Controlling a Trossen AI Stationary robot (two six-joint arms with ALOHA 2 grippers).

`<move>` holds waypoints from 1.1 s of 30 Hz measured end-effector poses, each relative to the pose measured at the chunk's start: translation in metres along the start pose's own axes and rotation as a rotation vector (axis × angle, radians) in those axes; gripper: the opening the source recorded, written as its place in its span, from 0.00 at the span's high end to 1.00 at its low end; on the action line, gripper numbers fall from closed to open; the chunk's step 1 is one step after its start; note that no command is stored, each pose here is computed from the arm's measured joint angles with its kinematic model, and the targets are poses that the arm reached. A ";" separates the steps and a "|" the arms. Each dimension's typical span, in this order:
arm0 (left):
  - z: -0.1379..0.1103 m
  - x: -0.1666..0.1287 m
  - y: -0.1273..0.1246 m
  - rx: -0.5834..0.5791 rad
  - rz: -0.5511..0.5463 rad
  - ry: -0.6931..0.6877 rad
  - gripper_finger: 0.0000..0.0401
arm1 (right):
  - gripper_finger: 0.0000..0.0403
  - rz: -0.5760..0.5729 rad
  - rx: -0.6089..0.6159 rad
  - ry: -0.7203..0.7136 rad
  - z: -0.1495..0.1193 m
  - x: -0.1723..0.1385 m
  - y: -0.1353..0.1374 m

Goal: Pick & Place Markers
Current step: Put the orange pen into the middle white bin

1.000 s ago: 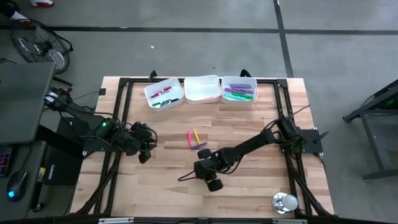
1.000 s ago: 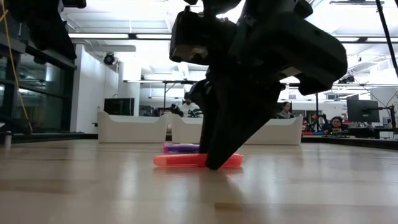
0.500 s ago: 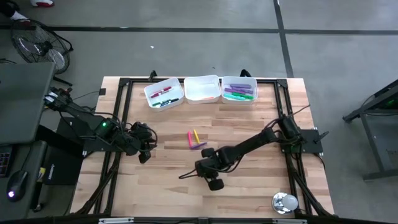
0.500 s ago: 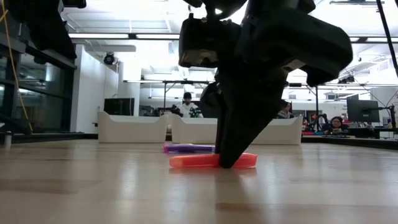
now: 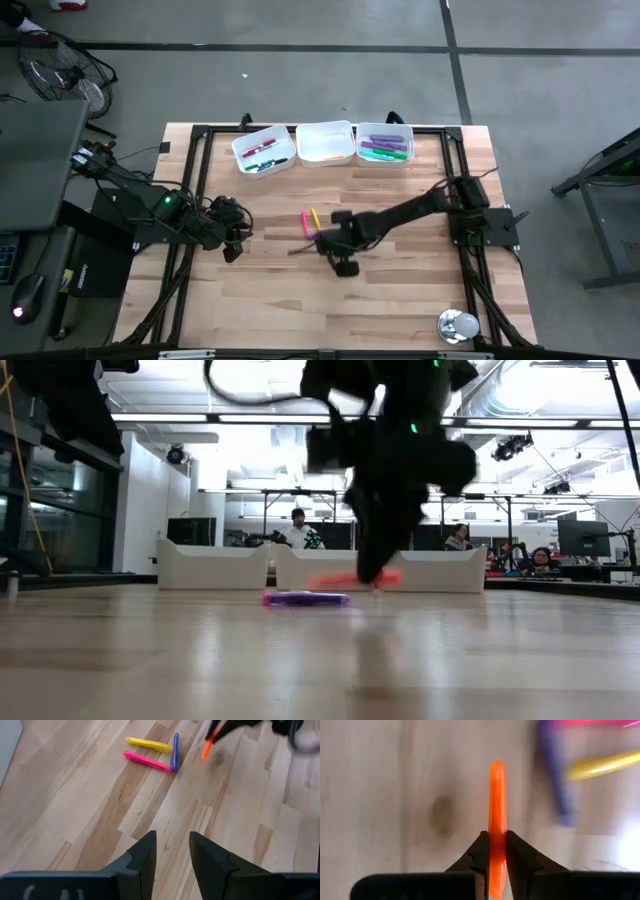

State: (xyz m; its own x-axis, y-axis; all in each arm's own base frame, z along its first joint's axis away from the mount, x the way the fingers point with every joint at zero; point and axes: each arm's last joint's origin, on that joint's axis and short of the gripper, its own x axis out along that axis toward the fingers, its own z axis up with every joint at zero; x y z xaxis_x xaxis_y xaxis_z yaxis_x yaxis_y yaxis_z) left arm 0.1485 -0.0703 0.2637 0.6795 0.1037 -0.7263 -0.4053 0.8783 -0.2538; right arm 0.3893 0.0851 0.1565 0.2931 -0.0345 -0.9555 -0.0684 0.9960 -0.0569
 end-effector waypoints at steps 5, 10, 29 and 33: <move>0.000 0.000 0.000 -0.001 0.010 -0.013 0.71 | 0.93 -0.029 0.020 -0.025 0.001 -0.031 -0.025; 0.001 0.000 0.000 -0.001 0.014 -0.018 0.71 | 0.93 -0.057 0.054 -0.086 0.001 -0.060 -0.060; 0.002 0.000 0.001 -0.085 0.039 -0.057 0.71 | 0.93 -0.259 0.027 -0.213 -0.001 -0.127 -0.220; 0.002 0.000 0.001 -0.124 0.042 -0.075 0.71 | 0.93 -0.277 0.010 -0.270 -0.003 -0.128 -0.249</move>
State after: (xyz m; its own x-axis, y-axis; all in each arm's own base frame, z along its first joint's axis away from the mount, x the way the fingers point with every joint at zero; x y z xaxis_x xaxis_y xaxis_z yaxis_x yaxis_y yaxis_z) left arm 0.1496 -0.0684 0.2651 0.7019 0.1778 -0.6897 -0.5036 0.8087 -0.3040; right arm 0.3656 -0.1585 0.2918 0.5397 -0.2811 -0.7935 0.0581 0.9528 -0.2981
